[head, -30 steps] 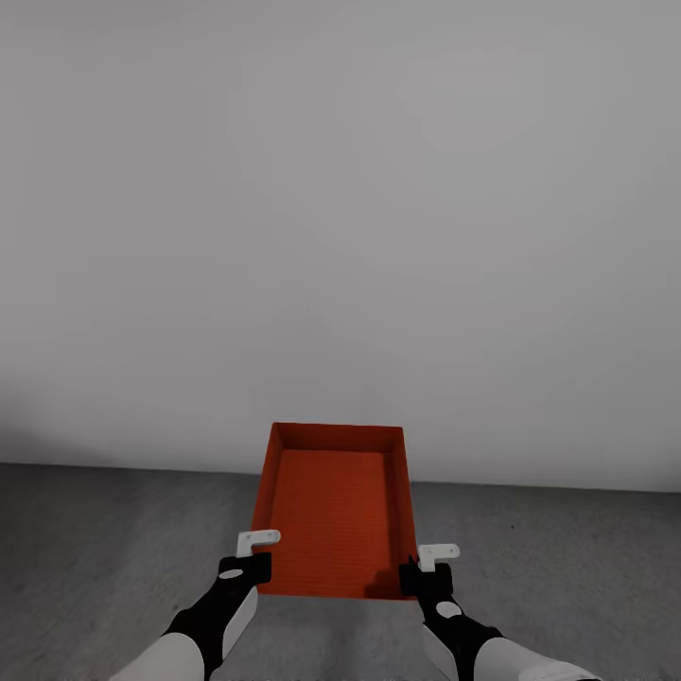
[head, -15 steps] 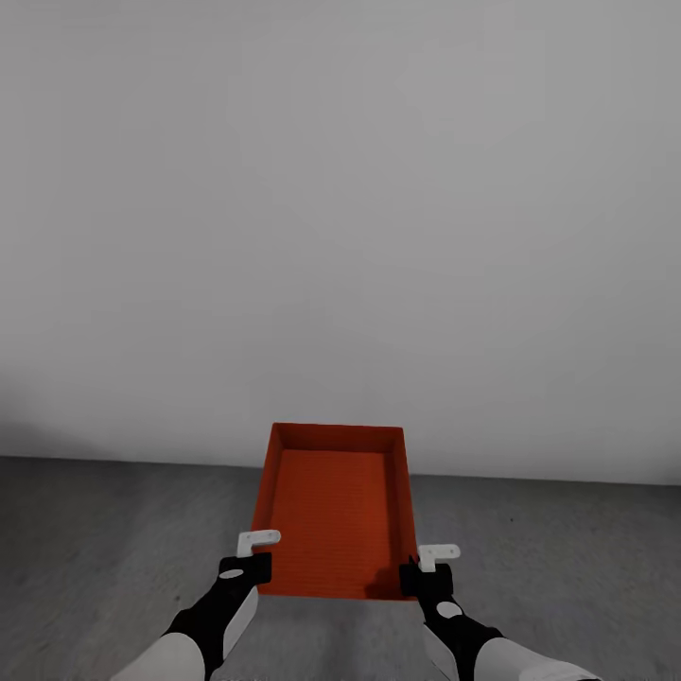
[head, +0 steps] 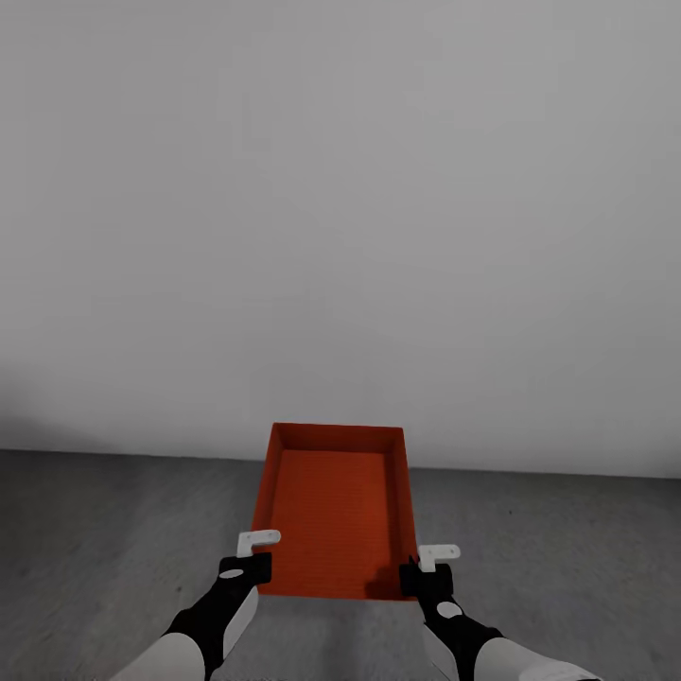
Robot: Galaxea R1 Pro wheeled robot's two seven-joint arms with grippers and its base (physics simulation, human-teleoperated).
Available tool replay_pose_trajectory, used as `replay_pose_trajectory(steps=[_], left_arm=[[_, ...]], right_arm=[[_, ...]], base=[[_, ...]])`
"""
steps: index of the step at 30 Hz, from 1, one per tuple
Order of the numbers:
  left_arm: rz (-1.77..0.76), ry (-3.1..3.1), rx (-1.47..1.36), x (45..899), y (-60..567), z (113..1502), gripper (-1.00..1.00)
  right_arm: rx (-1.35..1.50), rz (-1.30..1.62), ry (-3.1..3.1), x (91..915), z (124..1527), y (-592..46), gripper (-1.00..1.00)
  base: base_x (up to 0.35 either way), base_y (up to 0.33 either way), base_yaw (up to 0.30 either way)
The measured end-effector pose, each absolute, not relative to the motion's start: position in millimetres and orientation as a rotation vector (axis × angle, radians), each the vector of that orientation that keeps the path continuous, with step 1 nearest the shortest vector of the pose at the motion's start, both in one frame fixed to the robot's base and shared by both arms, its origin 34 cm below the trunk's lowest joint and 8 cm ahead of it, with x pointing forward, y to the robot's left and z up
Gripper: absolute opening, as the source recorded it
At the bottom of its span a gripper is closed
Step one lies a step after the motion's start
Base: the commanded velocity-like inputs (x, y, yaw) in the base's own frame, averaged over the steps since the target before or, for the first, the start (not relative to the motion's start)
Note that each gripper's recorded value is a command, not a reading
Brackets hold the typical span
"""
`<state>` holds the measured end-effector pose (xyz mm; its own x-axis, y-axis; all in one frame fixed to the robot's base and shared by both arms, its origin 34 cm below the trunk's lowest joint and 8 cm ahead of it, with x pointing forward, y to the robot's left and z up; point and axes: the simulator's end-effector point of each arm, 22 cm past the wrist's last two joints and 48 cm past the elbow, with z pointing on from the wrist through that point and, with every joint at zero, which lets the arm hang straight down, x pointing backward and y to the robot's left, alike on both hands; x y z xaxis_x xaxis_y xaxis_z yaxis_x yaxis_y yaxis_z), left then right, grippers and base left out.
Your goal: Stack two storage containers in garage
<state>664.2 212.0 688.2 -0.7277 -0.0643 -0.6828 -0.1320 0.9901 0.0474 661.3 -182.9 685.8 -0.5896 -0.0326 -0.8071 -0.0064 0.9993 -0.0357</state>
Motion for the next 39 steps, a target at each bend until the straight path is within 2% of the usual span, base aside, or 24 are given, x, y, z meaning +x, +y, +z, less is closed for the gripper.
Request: replay_pose_trajectory(steps=[39], left_arm=[[0.126, 2.45, -0.132, 650.7, 211.4, 655.9, -1.0]], right_arm=[[-0.028, -0.034, 2.264, 647.6, 653.4, -183.5, -1.0]], base=[[0.0, 0.0, 0.0]])
